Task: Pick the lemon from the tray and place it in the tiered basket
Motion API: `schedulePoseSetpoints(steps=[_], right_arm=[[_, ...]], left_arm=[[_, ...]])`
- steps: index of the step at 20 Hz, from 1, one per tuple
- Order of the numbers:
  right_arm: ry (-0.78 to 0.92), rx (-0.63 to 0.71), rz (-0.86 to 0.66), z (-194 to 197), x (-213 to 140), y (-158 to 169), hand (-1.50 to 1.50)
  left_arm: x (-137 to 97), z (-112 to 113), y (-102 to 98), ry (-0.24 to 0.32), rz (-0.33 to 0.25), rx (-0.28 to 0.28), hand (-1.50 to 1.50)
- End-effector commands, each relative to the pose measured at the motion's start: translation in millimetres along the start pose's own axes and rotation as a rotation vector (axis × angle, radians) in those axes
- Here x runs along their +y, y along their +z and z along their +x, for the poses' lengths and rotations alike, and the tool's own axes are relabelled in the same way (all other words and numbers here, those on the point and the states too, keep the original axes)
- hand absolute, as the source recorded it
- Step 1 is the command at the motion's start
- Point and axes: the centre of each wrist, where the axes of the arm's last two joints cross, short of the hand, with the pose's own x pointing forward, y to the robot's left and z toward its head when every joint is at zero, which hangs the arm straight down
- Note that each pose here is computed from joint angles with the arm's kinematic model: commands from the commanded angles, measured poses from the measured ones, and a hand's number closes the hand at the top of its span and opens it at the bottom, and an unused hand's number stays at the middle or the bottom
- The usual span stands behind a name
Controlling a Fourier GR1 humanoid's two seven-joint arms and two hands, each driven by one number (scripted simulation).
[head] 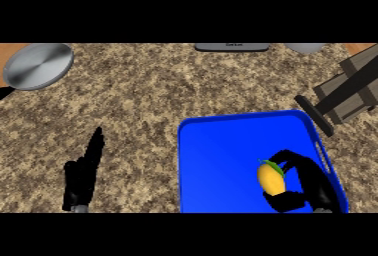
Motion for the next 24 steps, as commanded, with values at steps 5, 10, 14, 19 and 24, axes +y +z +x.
schedulePoseSetpoints(steps=[5, 10, 14, 19, 24], right_arm=[[0.21, 0.364, -0.189, -25.7, -83.2, 15.9, 1.5], [0.22, 0.558, -0.372, -9.3, -184.4, 38.9, 1.5], [0.069, 0.518, -0.499, 27.5, -220.6, 75.2, 1.5], [-0.106, 0.416, -0.757, 70.7, -269.9, 121.3, 1.5], [-0.005, 0.327, -0.961, 112.9, -301.7, 175.3, 1.5]], left_arm=[[7.1, -11.2, 9.6, -0.004, 0.027, 0.039, 0.0], [9.7, -8.2, 5.9, -0.01, 0.033, 0.036, 0.0], [15.7, -12.7, 3.8, -0.004, 0.041, 0.04, 0.0], [7.1, -17.1, 11.4, 0.002, 0.027, 0.054, 0.0], [3.5, -15.5, 7.6, -0.003, 0.027, 0.046, 0.0]])
